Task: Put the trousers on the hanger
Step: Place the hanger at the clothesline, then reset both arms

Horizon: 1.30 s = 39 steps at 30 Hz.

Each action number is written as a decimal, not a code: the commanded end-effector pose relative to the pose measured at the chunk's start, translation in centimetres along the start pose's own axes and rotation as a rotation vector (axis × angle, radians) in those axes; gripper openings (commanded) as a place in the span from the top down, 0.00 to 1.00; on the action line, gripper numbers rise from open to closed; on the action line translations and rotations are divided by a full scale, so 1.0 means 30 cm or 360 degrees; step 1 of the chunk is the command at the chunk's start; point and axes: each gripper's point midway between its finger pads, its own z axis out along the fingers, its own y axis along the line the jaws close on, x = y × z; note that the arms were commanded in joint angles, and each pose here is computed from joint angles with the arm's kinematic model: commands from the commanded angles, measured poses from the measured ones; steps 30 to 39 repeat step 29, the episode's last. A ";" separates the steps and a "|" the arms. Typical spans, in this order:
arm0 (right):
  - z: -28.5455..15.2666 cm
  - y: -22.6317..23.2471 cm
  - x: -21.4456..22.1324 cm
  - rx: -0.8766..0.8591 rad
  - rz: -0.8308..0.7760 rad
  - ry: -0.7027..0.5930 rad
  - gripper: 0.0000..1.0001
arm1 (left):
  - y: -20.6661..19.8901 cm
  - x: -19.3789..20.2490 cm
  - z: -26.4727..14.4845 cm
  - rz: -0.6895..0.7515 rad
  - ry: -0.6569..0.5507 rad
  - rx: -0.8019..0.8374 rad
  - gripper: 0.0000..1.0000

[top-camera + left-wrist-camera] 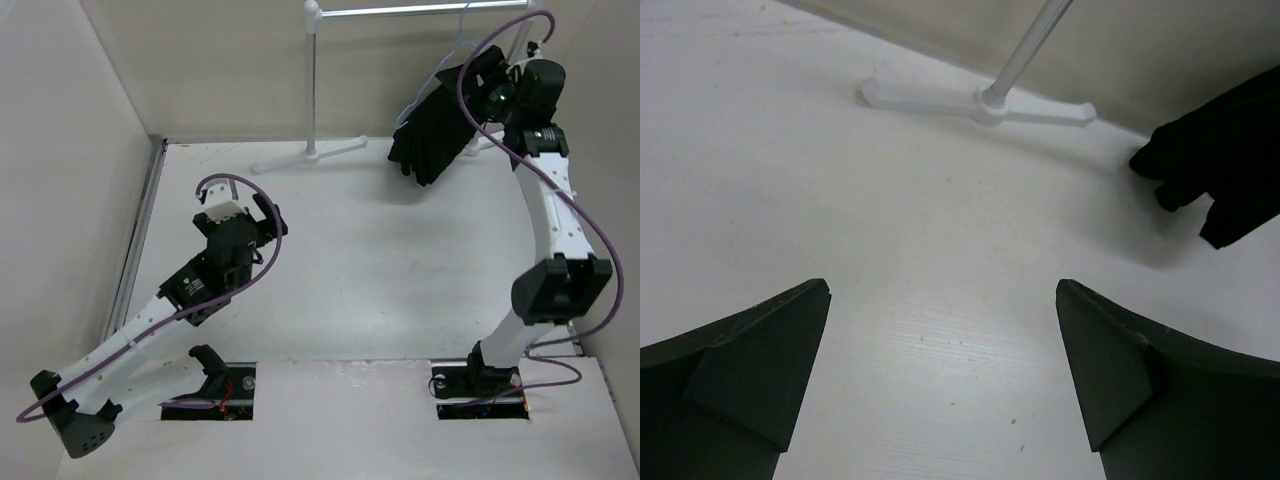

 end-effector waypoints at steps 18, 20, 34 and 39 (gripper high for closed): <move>-0.823 -0.696 0.569 0.1108 0.0012 -0.0293 0.00 | 0.073 0.456 0.060 0.0211 0.0760 -0.0174 0.00; -0.859 -0.730 0.606 0.1171 0.0011 -0.0272 0.00 | 0.058 0.475 0.062 0.0218 0.0791 -0.0155 0.00; -0.877 -0.745 0.639 0.1196 0.0016 -0.0241 0.00 | 0.005 0.566 0.072 0.0291 0.0913 -0.0113 0.00; -0.877 -0.745 0.639 0.1196 0.0016 -0.0241 0.00 | 0.005 0.566 0.072 0.0291 0.0913 -0.0113 0.00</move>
